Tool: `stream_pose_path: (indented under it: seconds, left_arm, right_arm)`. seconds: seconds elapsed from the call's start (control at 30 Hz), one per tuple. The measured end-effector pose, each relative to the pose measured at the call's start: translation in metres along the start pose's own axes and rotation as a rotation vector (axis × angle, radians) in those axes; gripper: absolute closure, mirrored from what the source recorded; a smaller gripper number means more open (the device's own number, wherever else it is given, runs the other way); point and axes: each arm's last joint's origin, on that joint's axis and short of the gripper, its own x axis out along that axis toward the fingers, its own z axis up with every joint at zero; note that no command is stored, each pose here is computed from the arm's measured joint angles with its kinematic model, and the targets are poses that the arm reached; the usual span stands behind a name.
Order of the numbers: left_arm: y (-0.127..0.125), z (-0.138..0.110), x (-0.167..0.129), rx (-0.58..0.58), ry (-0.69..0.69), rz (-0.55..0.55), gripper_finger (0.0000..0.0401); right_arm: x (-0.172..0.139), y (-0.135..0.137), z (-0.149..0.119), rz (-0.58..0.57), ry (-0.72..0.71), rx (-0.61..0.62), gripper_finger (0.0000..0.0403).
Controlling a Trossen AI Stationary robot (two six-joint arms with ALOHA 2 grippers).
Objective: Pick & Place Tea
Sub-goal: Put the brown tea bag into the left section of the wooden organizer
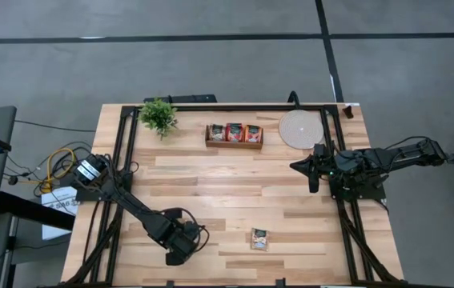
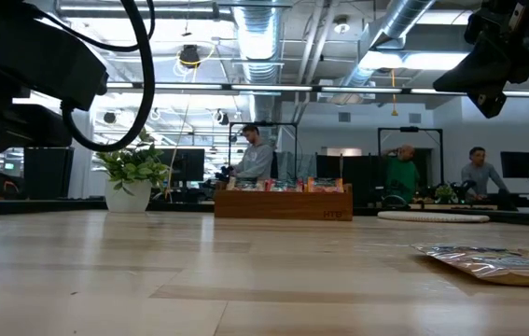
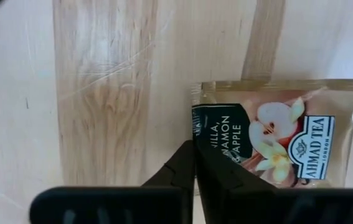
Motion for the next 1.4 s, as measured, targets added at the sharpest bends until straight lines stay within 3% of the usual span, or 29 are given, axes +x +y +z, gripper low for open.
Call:
stream_pose_path:
  seconds: [0.67, 1.0, 1.4]
  left_arm:
    - [0.003, 0.001, -0.010, 0.011, -0.002, 0.087, 0.0401]
    - [0.008, 0.001, -0.023, 0.043, 0.002, 0.196, 0.0401]
    - [0.019, 0.025, -0.056, 0.170, -0.055, 0.385, 0.0401]
  right_arm:
    - [0.000, 0.000, 0.000, 0.000, 0.000, 0.000, 0.0403]
    - [0.000, 0.000, 0.000, 0.000, 0.000, 0.000, 0.0403]
    - [0.000, 0.000, 0.000, 0.000, 0.000, 0.000, 0.0403]
